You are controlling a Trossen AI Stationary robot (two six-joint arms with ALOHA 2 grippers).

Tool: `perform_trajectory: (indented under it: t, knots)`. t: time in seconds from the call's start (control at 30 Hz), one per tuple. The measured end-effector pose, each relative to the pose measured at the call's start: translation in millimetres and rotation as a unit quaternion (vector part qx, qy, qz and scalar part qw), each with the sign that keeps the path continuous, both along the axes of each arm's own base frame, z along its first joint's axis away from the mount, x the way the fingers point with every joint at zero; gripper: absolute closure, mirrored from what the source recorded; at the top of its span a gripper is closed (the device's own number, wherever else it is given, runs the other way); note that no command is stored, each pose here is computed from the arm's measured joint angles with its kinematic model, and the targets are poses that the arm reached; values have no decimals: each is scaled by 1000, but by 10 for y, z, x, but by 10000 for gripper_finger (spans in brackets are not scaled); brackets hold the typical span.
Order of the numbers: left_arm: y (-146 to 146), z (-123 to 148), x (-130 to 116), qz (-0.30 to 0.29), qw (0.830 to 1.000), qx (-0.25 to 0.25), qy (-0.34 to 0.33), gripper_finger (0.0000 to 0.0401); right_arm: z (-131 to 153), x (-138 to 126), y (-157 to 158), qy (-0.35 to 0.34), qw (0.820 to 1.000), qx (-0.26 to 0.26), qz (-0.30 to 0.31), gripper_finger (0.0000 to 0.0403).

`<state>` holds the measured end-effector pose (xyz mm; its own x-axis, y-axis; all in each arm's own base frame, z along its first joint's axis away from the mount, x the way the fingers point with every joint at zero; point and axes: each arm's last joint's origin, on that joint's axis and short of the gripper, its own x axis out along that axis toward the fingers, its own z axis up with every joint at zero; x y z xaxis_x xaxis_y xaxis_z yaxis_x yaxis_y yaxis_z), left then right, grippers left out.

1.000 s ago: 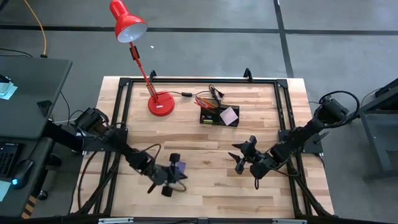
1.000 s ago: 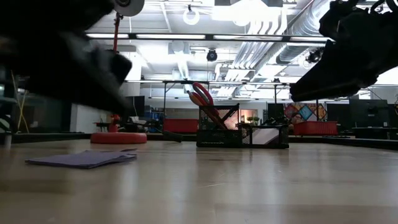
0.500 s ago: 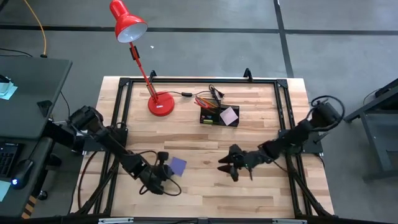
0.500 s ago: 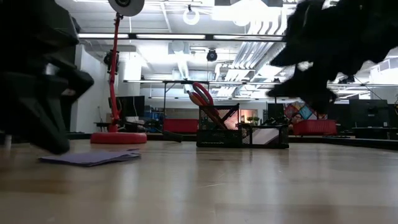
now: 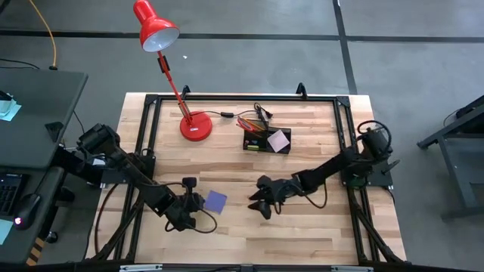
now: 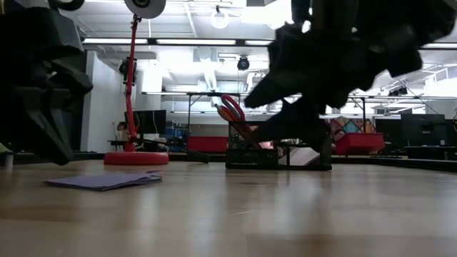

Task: Pick and place office supplies into organizer
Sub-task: Put the blue sticky notes into the desk organizer

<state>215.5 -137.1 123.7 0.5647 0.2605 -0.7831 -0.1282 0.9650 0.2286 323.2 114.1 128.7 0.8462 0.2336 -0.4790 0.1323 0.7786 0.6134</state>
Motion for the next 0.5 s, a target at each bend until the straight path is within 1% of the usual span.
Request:
perform_trajectory:
  t: [0.07, 0.13, 0.27, 0.33, 0.43, 0.5]
  knots:
    - [-6, 10, 12, 1, 1000, -2, -7, 401, 45, 57, 5, 9, 1000, -4, 24, 187]
    - [-4, 0, 9, 1, 1000, -1, -4, 401, 75, 104, -11, 31, 999, 4, 28, 171]
    - [-4, 0, 8, 1, 1000, -1, -3, 401, 68, 150, -123, 96, 994, 44, 11, 130]
    - [2, -5, 16, 3, 1000, 0, -4, 401, 65, 171, -203, 113, 992, 58, -7, 112]
    - [30, -3, 47, 12, 1000, 6, -14, 401, 50, 179, -281, 121, 991, 54, -23, 102]
    - [56, -31, 80, 10, 1000, 4, -6, 401, 54, 191, -319, 118, 991, 54, -30, 101]
